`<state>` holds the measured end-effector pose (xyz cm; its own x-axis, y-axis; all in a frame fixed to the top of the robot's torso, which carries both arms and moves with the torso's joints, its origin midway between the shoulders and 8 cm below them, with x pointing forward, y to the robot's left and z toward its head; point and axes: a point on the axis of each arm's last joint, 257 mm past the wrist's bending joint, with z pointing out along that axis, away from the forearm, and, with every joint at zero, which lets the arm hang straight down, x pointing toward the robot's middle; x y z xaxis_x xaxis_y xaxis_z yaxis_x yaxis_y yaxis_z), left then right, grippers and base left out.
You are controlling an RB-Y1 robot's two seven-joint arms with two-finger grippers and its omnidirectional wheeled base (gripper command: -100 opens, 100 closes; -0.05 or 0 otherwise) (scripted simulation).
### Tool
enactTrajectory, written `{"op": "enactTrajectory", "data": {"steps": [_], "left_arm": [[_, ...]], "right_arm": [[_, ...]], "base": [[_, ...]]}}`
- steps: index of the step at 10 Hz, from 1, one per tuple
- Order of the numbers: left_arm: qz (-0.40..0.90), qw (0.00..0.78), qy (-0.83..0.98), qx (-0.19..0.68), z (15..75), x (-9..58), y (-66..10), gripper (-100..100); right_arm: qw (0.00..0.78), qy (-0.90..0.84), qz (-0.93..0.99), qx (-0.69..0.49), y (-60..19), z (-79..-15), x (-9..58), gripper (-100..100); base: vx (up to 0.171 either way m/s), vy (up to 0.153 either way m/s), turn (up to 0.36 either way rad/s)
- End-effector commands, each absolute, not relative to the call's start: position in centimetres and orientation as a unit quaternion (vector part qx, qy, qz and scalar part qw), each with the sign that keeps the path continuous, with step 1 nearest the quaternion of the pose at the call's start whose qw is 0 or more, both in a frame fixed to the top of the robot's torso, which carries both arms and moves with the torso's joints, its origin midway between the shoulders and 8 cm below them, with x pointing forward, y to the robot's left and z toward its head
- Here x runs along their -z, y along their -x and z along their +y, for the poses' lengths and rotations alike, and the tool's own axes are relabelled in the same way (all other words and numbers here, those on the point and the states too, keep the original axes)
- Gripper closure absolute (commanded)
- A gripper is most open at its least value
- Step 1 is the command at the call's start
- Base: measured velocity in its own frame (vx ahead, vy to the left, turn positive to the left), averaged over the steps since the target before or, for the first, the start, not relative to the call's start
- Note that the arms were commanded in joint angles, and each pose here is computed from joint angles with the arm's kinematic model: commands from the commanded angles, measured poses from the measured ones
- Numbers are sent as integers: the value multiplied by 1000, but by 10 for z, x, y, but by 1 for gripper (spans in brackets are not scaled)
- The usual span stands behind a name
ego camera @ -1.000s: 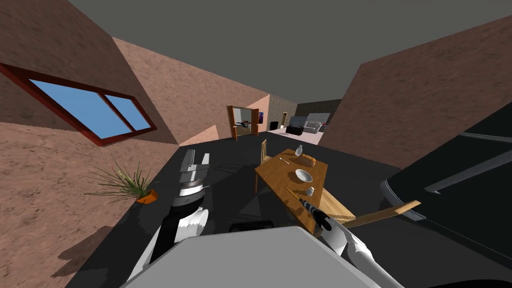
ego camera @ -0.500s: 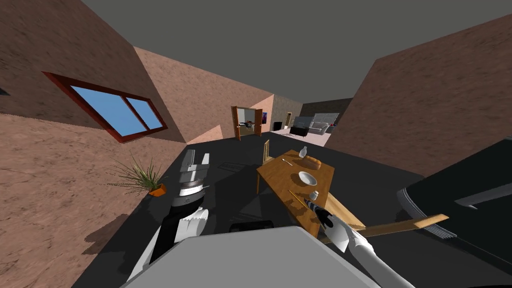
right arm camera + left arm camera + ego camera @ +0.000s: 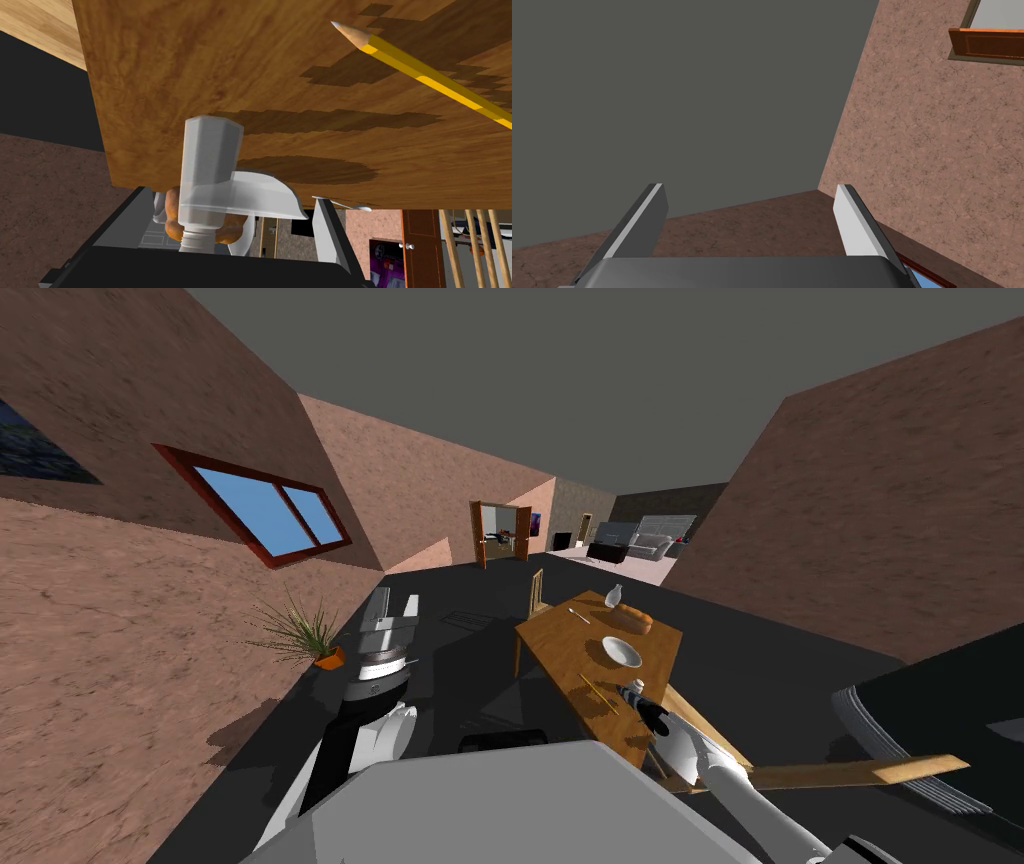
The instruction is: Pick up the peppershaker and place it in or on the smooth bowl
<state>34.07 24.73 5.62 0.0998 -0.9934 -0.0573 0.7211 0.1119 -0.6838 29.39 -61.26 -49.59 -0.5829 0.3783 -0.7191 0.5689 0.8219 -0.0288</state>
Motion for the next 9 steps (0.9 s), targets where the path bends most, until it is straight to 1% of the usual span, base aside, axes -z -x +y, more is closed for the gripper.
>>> {"op": "enactTrajectory", "data": {"steps": [1,2,3,4,5,7,8,9], "left_arm": [[267,696,255,616,247,-56,-341,0],[267,696,255,616,247,-56,-341,0],[267,696,255,616,247,-56,-341,0],[267,696,255,616,247,-56,-341,0],[267,696,255,616,247,-56,-341,0],[267,696,255,616,247,-56,-341,0],[267,696,255,616,247,-56,-341,0],[267,696,255,616,247,-56,-341,0]], "right_arm": [[369,-266,879,145,-294,-629,489,-100],[368,-268,879,140,-295,-626,491,-100],[369,-267,879,141,-295,-627,490,0],[370,-285,871,154,-295,-641,488,-100],[375,-300,862,161,-299,-649,483,-100],[377,-336,845,177,-298,-667,480,-100],[371,-337,846,182,-292,-670,482,-100],[367,-339,846,186,-287,-673,484,-100]], "base": [[52,-101,83],[24,-47,15],[4,-9,0],[-74,-34,263],[-174,-93,395],[-255,-104,415],[-136,-69,257],[-32,-26,16]]}}
